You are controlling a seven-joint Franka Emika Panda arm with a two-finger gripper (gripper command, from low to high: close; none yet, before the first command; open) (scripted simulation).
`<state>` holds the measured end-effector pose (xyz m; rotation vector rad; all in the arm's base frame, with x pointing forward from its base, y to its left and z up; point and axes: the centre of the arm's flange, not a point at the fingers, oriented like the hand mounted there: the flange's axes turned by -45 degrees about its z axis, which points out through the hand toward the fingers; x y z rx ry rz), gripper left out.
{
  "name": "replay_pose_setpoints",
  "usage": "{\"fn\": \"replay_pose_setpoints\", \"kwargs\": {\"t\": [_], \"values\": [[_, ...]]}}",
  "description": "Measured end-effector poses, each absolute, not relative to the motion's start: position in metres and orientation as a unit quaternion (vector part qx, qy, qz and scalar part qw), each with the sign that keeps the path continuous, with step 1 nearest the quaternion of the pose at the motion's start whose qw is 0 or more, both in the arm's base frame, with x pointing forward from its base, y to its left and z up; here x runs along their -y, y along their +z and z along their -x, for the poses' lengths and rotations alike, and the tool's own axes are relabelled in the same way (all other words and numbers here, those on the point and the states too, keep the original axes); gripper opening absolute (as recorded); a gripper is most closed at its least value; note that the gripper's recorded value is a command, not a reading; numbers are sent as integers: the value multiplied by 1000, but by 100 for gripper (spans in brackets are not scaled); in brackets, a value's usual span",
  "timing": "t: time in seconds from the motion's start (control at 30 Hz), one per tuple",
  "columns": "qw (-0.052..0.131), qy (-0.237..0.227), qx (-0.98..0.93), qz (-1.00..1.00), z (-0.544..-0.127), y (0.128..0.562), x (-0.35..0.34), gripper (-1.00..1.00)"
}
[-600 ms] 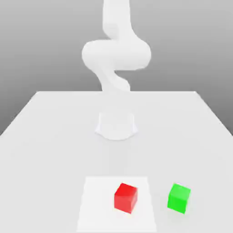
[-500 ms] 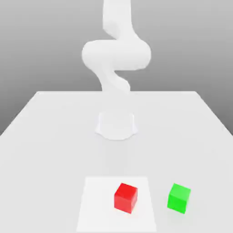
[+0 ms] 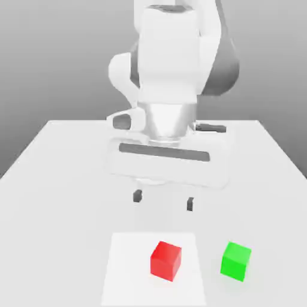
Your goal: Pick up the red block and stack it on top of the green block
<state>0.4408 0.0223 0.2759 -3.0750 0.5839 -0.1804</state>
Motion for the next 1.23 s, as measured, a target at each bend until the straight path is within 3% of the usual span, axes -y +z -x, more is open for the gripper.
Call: {"fn": "replay_pose_setpoints", "kwargs": {"t": [0.1, 0.27, 0.3, 0.53, 0.73, 0.93, 1.13, 1.17, 1.23], "values": [[1, -12, -210, 978, -421, 221, -26, 0], [0, 0, -217, 976, -416, 161, -26, 0], [0, 0, -216, 976, -415, 151, -26, -100], [0, -1, -217, 976, -415, 148, -27, -100], [0, -1, -210, 978, -415, 204, -32, -100], [1, 0, -58, 998, -402, 240, -166, -100], [0, -1, -46, 999, -402, 190, -178, -100], [0, -1, -46, 999, -402, 184, -178, 100], [0, -1, -46, 999, -402, 184, -178, 100]]}}
